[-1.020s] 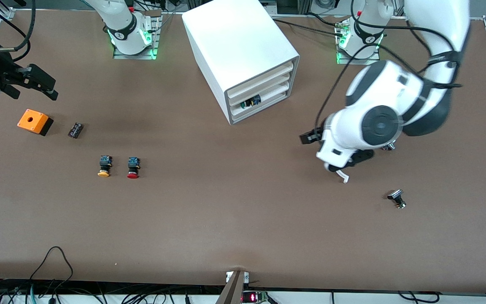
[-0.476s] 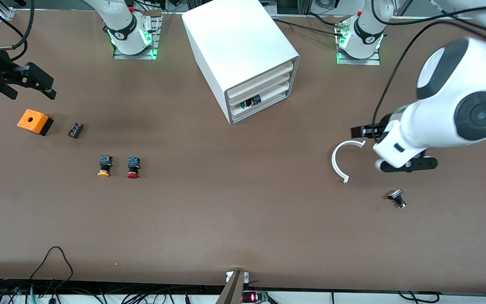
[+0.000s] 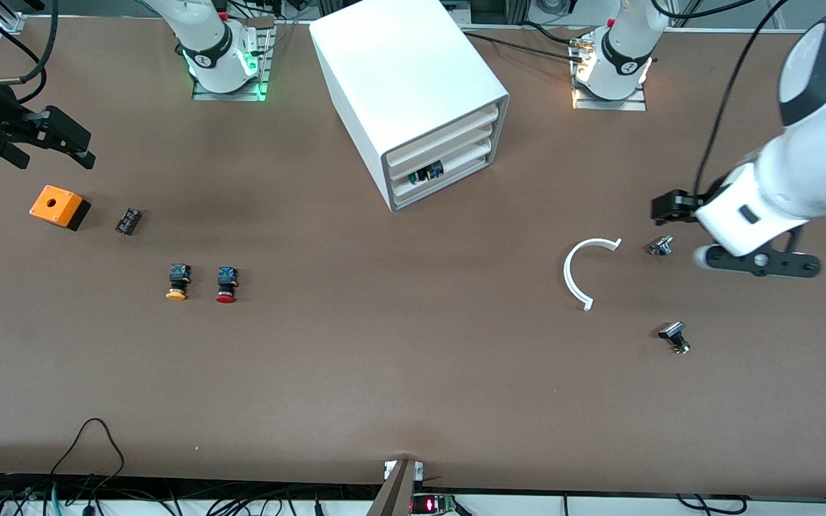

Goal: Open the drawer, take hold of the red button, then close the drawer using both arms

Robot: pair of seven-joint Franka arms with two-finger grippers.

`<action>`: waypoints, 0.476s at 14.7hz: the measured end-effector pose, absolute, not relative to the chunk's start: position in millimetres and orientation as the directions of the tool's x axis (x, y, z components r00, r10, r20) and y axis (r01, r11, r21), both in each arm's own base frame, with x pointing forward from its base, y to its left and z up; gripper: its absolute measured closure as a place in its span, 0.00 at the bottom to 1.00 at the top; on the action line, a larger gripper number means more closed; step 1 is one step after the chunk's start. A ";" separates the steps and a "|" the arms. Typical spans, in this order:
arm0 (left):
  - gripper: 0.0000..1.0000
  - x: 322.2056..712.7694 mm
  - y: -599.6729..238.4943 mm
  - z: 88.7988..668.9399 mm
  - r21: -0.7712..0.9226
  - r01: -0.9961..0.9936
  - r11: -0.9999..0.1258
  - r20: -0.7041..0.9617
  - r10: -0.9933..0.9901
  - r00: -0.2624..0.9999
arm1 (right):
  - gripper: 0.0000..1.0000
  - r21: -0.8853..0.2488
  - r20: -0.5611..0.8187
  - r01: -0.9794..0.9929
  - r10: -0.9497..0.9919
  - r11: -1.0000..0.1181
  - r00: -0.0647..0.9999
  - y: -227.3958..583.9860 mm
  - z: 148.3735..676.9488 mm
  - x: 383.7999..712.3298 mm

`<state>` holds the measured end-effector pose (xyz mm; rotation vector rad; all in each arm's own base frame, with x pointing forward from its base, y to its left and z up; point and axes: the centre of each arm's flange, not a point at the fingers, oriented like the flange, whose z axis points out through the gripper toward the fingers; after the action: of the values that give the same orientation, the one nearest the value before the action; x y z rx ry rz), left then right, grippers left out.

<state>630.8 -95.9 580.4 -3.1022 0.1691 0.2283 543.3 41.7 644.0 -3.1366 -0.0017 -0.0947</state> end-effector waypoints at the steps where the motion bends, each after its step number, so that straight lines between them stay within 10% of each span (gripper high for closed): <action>1: 0.00 625.0 -82.3 580.8 -0.001 -0.089 -0.996 -0.132 -0.088 0.987 | 0.00 -0.004 0.061 0.001 0.001 -1.000 0.998 41.7 644.3 543.3; 7: 0.00 561.8 -46.7 622.4 0.003 -0.034 -0.999 -0.008 -0.034 0.999 | 0.00 -0.004 0.062 0.002 0.001 -1.000 0.998 41.7 644.8 543.3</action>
<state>561.8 -46.7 622.4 -3.1443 0.0539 0.0120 543.3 41.7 644.8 -3.1364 -0.0022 -0.0973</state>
